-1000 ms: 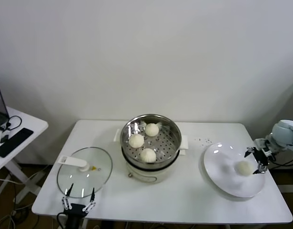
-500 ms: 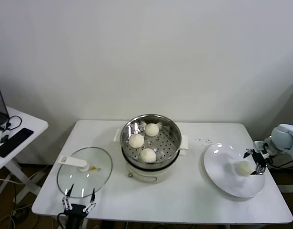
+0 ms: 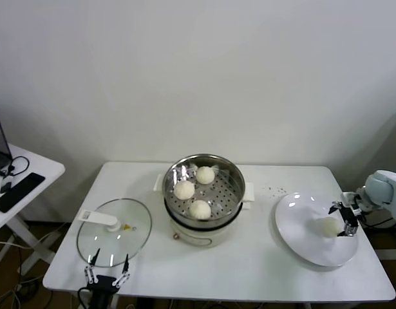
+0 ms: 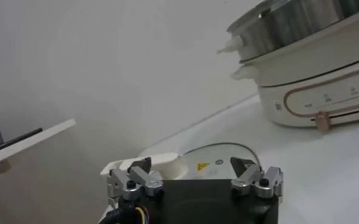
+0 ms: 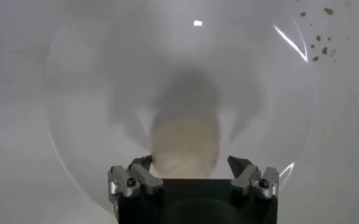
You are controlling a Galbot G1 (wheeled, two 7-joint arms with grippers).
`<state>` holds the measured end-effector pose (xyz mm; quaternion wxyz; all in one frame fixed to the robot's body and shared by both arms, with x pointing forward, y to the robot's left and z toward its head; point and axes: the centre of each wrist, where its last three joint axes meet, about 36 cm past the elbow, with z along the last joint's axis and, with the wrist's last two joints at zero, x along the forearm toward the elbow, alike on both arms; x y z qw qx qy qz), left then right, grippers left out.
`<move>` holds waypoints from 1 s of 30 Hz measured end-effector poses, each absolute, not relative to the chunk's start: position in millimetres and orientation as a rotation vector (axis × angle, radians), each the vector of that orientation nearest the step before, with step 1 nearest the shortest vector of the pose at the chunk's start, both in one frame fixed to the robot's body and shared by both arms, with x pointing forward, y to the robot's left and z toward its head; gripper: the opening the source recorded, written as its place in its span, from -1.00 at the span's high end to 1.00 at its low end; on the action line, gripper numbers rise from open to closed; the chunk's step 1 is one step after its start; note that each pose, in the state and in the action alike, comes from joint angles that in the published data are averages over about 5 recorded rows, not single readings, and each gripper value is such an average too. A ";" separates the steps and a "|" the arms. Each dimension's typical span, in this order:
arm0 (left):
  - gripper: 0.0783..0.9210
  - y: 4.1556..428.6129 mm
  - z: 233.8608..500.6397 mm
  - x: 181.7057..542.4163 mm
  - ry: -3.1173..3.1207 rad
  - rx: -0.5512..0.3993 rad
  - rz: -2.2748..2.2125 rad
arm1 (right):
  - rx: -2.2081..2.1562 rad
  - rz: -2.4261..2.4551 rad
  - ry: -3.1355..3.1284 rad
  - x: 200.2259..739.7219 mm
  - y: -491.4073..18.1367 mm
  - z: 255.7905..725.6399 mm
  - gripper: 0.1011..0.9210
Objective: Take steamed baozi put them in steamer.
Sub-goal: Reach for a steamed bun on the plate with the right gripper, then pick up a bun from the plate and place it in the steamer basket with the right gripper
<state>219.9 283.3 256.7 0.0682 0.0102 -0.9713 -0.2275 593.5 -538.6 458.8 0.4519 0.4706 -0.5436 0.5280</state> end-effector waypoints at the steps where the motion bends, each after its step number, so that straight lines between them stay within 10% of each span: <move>1: -0.77 283.4 256.7 219.9 -2.926 0.031 -0.686 | 1.163 1.304 -1.344 593.6 -538.5 458.5 -0.72; 30: -0.77 284.3 259.9 218.6 -2.925 0.018 -0.708 | 1.221 1.310 -1.355 605.6 -521.7 497.8 -0.43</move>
